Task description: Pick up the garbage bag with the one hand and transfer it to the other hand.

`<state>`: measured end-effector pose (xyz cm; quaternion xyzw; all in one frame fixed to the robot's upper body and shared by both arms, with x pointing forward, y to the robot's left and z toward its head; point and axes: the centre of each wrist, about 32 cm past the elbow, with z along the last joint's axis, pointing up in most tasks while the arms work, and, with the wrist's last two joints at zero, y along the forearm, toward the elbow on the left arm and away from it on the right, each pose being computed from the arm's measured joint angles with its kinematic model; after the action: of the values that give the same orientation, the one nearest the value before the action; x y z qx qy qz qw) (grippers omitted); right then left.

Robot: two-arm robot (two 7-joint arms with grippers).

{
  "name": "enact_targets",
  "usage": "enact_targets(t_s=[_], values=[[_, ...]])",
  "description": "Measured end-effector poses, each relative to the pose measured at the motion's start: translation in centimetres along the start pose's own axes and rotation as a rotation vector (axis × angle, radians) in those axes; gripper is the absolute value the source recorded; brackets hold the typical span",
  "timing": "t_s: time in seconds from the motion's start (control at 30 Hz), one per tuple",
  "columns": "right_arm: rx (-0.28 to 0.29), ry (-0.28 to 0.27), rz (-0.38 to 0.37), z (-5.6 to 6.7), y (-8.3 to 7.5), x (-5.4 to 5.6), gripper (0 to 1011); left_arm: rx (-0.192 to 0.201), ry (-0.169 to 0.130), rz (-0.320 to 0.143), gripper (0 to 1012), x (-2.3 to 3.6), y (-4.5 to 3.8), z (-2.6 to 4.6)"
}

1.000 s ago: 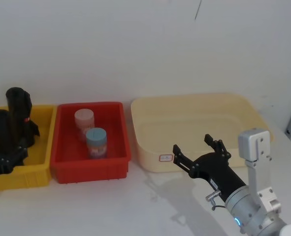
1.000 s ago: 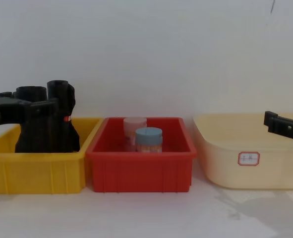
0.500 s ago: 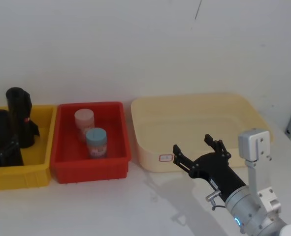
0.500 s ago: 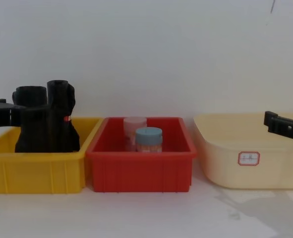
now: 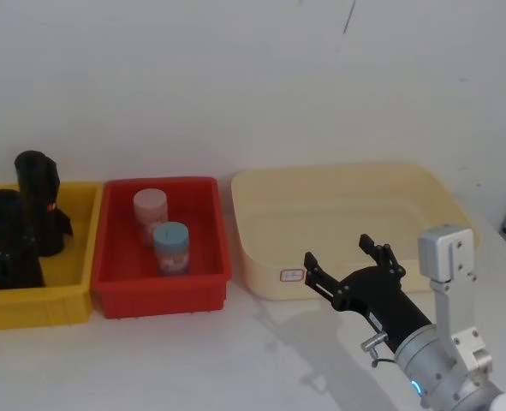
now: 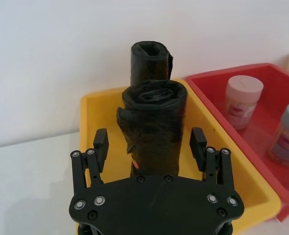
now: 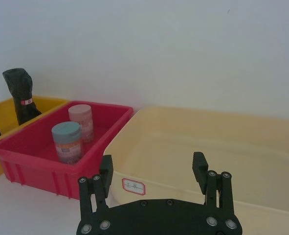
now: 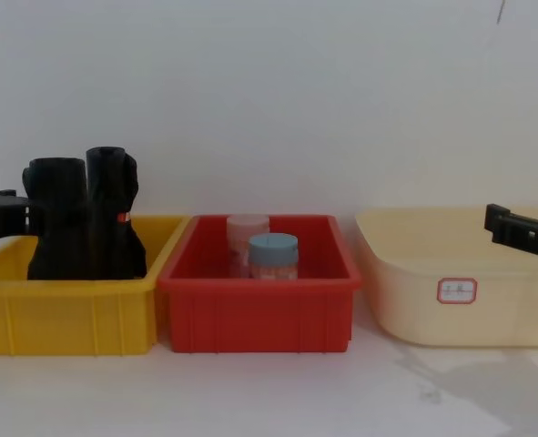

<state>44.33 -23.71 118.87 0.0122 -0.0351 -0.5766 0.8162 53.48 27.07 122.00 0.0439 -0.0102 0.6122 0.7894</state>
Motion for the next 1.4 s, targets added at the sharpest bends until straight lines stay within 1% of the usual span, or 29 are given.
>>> enact_targets(t_s=[0.03,0.13,0.23,0.43,0.53,0.57,0.7,0.73,0.83,0.9,1.0,1.4], values=[[0.000,0.000,0.000,0.0,0.0,0.0,1001,0.001,-0.001,0.001,1000,0.05,-0.31,-0.08],[0.000,0.000,0.000,0.0,0.0,0.0,1001,0.001,-0.002,0.001,1000,0.07,-0.70,-0.19],[0.000,0.000,0.000,0.0,0.0,0.0,1001,0.001,-0.002,0.001,1000,0.09,-1.26,-0.33],[0.000,0.000,0.000,0.0,0.0,0.0,1001,0.001,-0.003,0.001,1000,0.12,-1.78,-0.47],[0.000,0.000,0.000,0.0,0.0,0.0,1001,0.000,-0.003,0.001,934,0.14,-1.99,-0.50],[0.000,0.000,0.000,0.0,0.0,0.0,1001,0.000,-0.004,0.001,934,0.14,-2.04,-0.51],[0.000,0.000,0.000,0.0,0.0,0.0,1001,0.000,-0.004,0.001,847,0.14,-2.22,-0.56],[0.000,0.000,0.000,0.0,0.0,0.0,1001,0.000,-0.004,0.001,794,0.15,-2.29,-0.57],[0.000,0.000,0.000,0.0,0.0,0.0,1001,0.001,-0.004,0.001,723,0.15,-2.39,-0.60],[0.000,0.000,0.000,0.0,0.0,0.0,1001,0.000,-0.004,0.000,646,0.15,-2.45,-0.62],[0.000,0.000,0.000,0.0,0.0,0.0,1001,0.000,-0.004,0.001,590,0.15,-2.51,-0.64],[0.001,0.001,0.003,0.1,0.0,0.1,1001,-0.001,-0.007,-0.004,515,0.13,-2.61,-0.57]])
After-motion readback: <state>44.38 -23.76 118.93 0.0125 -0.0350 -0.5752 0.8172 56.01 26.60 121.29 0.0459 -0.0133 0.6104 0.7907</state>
